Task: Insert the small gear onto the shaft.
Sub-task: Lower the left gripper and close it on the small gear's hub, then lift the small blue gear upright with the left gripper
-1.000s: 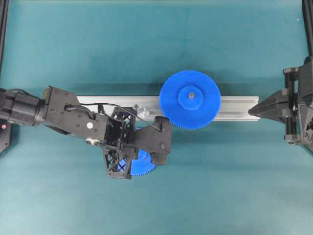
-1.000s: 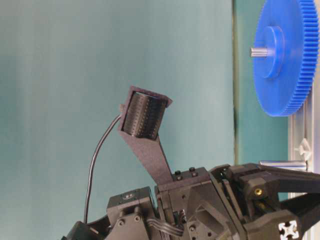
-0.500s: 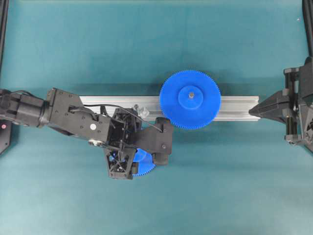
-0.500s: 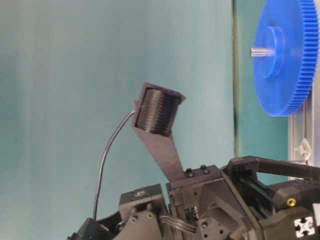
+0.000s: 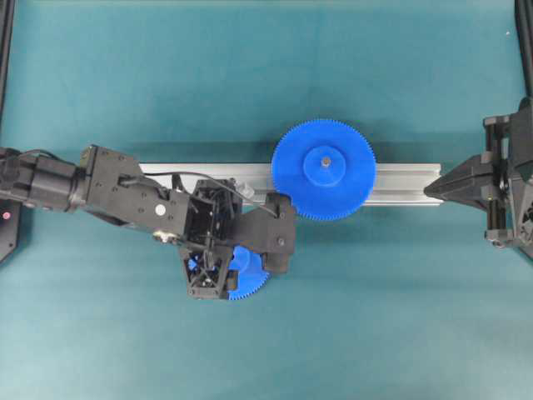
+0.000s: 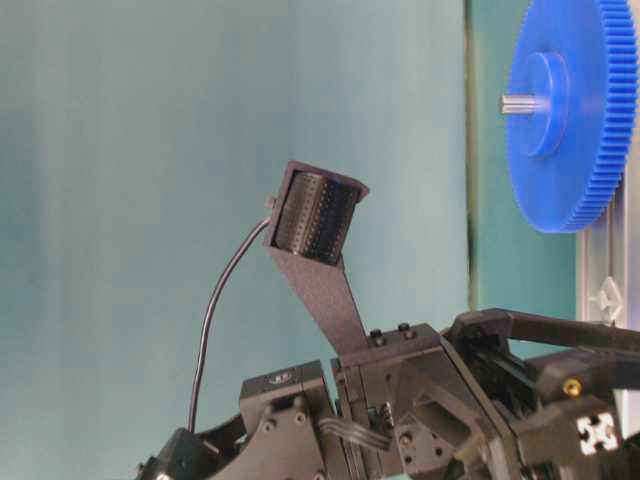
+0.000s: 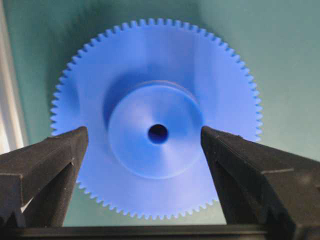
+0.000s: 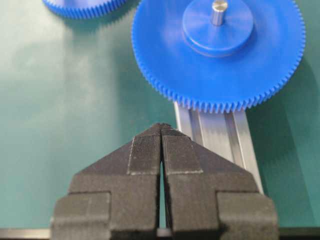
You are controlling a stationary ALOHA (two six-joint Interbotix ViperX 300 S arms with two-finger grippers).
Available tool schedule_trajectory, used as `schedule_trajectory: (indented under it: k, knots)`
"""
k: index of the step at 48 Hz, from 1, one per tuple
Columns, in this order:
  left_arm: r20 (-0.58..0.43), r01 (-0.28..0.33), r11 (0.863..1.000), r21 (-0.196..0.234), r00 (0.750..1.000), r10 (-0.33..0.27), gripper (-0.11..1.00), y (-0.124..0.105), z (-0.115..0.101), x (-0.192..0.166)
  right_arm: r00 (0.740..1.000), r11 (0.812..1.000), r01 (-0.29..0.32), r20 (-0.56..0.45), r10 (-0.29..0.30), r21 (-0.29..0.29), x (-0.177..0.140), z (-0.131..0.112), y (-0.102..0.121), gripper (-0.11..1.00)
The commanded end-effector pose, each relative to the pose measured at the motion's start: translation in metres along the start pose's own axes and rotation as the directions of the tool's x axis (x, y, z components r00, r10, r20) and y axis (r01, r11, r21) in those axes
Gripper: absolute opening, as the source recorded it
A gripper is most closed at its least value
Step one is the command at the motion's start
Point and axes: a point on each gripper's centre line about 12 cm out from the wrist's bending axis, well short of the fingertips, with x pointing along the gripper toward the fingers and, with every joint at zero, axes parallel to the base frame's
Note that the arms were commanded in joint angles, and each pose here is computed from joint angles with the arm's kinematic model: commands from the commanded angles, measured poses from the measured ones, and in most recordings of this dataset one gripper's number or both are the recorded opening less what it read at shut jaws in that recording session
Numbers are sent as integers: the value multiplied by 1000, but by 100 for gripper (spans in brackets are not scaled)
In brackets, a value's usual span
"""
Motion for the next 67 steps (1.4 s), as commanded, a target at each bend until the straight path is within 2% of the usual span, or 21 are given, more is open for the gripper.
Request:
schedule_trajectory:
  k: [1,27,40,67]
  knots:
    - [38,1,1000,5,999,-2,92,-2,10,-9,1000,1000,-1,15,1,13,0,5,0,-1]
    - [40,6,1000,7,999,-6,92,-6,13,-6,1000,1000,-2,26,2,14,-2,3,0,-1]
    - [24,6,1000,9,1000,-6,92,-8,11,-1,1000,999,-3,21,1,51,-2,0,0,-1]
    - [-15,4,1000,9,1000,-4,92,-8,3,13,1000,999,-4,28,2,51,-3,0,0,-1]
